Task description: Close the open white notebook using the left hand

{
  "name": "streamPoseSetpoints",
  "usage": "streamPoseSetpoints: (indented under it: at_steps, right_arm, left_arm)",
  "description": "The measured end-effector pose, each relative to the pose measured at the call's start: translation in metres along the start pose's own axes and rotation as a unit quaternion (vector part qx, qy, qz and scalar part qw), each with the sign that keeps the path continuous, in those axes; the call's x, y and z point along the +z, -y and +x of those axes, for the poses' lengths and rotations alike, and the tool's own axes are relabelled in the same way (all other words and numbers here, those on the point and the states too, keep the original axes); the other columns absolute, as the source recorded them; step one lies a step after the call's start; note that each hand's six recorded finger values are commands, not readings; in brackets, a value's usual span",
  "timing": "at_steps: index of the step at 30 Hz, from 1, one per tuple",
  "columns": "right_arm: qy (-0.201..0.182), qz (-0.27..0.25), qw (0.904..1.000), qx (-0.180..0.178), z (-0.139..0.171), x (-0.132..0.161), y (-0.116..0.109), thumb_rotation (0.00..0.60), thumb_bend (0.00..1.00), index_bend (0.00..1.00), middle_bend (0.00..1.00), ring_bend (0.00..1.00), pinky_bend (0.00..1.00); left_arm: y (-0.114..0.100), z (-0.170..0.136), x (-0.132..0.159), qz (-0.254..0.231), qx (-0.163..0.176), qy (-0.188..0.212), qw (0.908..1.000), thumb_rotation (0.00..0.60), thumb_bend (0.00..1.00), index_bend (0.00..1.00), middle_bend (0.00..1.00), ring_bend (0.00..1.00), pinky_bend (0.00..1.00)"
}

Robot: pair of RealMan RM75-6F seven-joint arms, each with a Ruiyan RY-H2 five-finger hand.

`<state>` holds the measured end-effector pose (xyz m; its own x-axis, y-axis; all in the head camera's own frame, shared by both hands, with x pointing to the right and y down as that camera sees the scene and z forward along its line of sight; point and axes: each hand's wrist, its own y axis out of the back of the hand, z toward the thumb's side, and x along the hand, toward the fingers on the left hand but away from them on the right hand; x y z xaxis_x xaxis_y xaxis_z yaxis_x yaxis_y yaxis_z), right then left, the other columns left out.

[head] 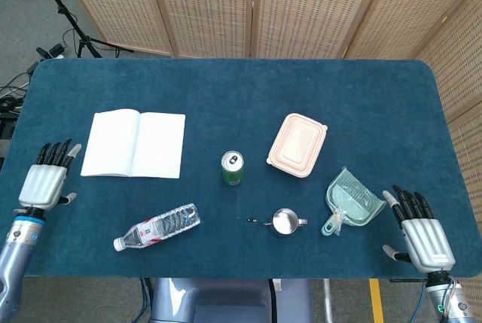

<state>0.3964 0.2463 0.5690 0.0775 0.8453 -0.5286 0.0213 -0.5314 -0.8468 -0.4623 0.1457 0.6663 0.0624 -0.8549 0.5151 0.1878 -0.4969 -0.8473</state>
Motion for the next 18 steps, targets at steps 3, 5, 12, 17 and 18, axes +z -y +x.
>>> streamPoseSetpoints:
  at_steps: [3,5,12,17,18]
  right_arm:
    - [-0.001,0.0,1.0,0.0,0.0,0.0,0.0,0.6,0.0,0.0,0.0,0.0,0.0]
    - [-0.001,0.0,1.0,0.001,0.0,0.001,0.0,0.6,0.0,0.0,0.0,0.0,0.0]
    - [0.0,-0.001,1.0,0.001,-0.001,0.0,0.001,0.6,0.0,0.0,0.0,0.0,0.0]
    - [0.0,-0.002,1.0,0.001,-0.001,-0.001,0.0,0.6,0.0,0.0,0.0,0.0,0.0]
    - [0.0,-0.002,1.0,0.0,-0.001,-0.001,0.0,0.6,0.0,0.0,0.0,0.0,0.0]
  left_arm:
    - [0.006,0.012,0.003,0.002,-0.001,-0.001,1.0,0.6,0.0,0.0,0.0,0.0,0.0]
    - [0.009,0.018,0.006,0.002,-0.003,-0.001,1.0,0.6,0.0,0.0,0.0,0.0,0.0]
    - [0.014,0.031,0.016,-0.002,0.006,0.003,1.0,0.6,0.0,0.0,0.0,0.0,0.0]
    - [0.015,0.037,0.019,-0.004,0.008,0.004,1.0,0.6,0.0,0.0,0.0,0.0,0.0]
    - [0.016,0.038,0.02,-0.005,0.007,0.003,1.0,0.6,0.0,0.0,0.0,0.0,0.0]
